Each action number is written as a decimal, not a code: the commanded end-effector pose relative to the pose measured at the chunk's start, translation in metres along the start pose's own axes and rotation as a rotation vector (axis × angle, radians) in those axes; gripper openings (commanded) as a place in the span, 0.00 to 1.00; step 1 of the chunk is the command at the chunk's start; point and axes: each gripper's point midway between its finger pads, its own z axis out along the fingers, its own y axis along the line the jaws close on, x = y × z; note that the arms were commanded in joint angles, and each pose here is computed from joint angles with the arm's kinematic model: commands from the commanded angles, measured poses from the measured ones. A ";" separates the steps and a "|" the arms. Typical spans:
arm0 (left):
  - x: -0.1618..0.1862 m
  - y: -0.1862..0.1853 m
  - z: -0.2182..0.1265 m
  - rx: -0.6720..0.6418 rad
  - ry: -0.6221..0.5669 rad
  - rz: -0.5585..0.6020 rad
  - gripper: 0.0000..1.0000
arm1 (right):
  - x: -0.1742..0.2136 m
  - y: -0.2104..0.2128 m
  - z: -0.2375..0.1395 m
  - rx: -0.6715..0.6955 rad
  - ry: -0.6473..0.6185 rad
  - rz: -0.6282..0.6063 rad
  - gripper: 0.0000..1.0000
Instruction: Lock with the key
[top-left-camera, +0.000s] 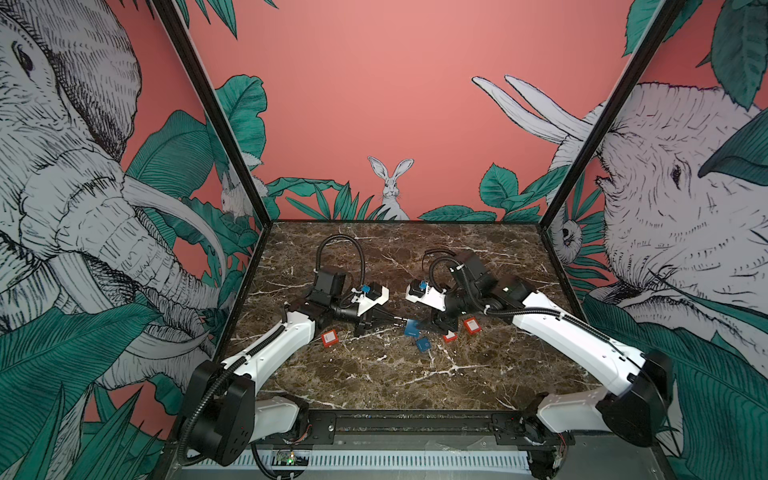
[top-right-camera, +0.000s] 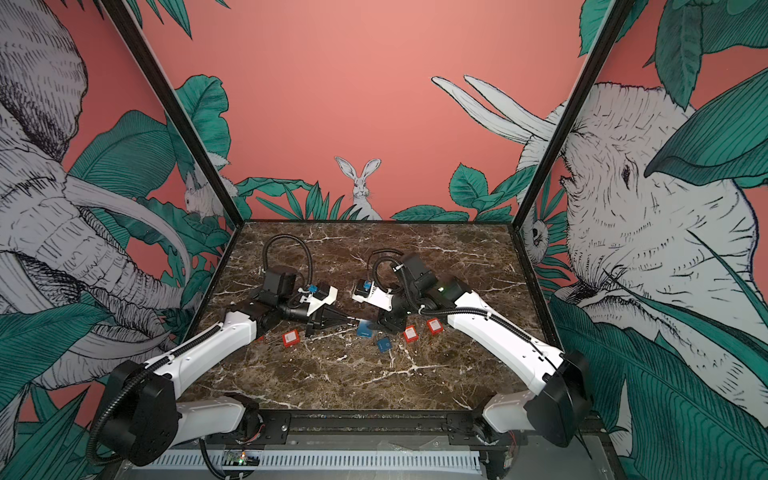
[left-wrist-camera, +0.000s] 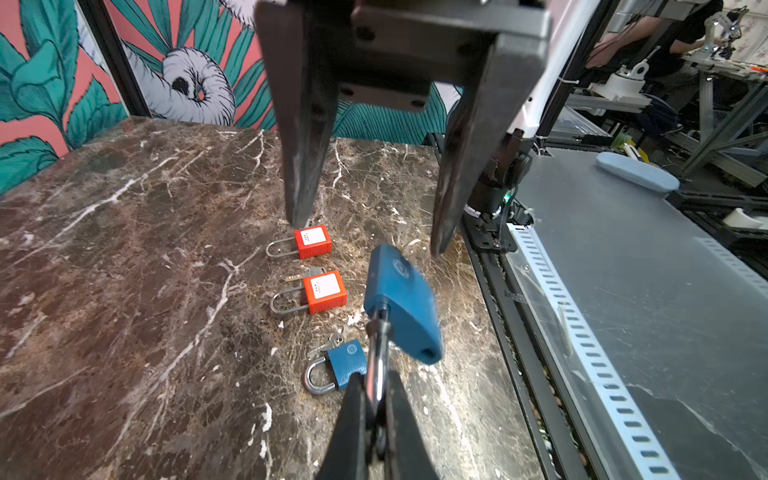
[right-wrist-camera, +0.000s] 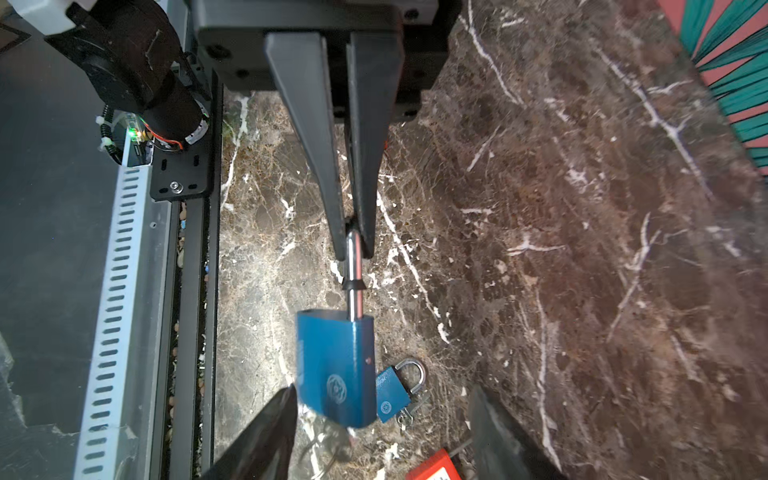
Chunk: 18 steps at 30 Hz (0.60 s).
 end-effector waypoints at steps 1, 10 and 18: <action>-0.027 0.002 -0.003 -0.031 -0.067 0.122 0.00 | 0.008 0.004 -0.008 0.013 0.020 -0.036 0.63; -0.041 -0.002 0.002 -0.016 -0.103 0.199 0.00 | 0.009 0.005 0.002 -0.031 0.031 -0.002 0.50; -0.050 -0.006 0.004 -0.015 -0.121 0.238 0.00 | 0.011 0.008 0.008 -0.062 0.033 0.006 0.35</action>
